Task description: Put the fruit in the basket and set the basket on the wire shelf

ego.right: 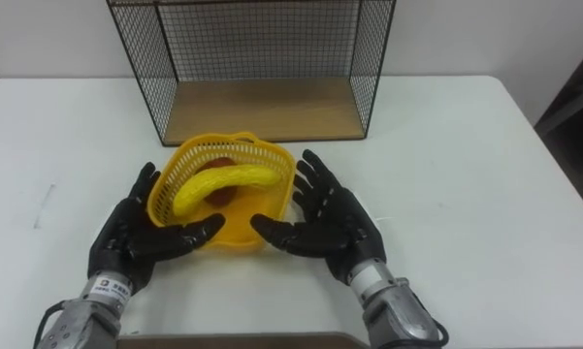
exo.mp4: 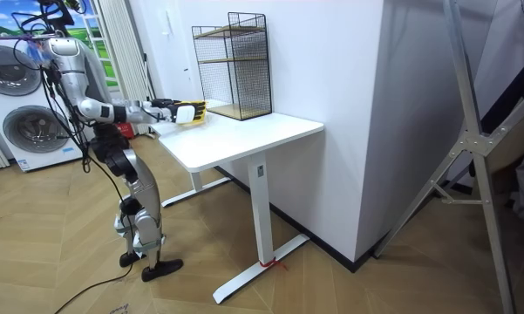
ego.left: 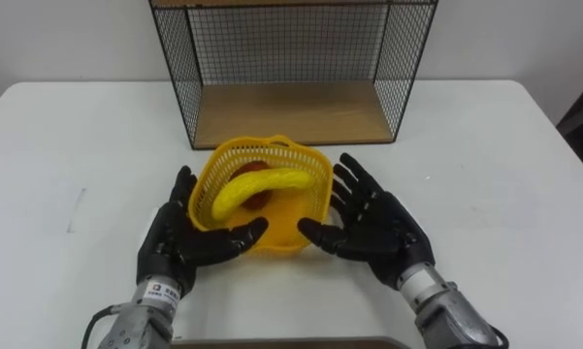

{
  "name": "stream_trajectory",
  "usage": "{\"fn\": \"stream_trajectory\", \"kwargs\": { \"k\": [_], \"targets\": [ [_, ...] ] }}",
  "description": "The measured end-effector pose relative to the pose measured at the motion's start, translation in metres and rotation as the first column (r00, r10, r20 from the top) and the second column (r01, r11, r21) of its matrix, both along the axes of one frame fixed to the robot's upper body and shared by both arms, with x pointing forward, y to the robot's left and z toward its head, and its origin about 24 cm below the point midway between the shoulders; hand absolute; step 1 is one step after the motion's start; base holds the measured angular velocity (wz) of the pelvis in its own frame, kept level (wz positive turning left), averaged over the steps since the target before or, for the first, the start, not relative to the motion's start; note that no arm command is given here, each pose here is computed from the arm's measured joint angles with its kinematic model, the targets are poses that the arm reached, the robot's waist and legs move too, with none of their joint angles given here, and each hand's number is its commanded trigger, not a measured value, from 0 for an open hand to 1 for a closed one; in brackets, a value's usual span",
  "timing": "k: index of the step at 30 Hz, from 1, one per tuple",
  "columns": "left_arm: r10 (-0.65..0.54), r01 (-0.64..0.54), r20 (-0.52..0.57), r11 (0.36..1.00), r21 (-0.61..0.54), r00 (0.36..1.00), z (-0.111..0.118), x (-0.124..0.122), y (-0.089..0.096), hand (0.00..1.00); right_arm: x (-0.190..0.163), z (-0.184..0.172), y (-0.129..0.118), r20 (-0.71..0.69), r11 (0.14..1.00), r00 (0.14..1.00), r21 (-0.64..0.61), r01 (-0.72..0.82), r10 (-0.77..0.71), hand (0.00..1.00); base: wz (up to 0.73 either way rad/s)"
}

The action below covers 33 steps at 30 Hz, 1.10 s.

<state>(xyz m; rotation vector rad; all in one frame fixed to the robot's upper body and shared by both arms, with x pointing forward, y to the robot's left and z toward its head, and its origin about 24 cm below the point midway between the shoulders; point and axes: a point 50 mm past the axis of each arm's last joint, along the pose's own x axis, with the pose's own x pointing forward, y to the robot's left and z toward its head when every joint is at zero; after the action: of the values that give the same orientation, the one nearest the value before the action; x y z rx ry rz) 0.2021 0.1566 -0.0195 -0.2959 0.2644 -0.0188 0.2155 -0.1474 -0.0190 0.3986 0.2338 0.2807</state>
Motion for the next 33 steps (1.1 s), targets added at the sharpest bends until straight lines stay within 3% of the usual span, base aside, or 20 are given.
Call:
{"fn": "stream_trajectory", "kwargs": {
  "k": [18,33],
  "targets": [
    [-0.007,0.007,0.006,1.0,-0.017,1.0,0.001,0.001,-0.003,0.0,0.002,0.001,0.014,-0.013,0.999,1.0,0.053,0.007,-0.006,0.0,0.0],
    [0.019,-0.017,0.015,0.986,-0.167,1.0,0.006,0.002,-0.011,0.0,0.007,-0.001,0.013,-0.021,0.996,0.999,0.075,0.041,-0.039,0.0,0.0]
  ]
}}
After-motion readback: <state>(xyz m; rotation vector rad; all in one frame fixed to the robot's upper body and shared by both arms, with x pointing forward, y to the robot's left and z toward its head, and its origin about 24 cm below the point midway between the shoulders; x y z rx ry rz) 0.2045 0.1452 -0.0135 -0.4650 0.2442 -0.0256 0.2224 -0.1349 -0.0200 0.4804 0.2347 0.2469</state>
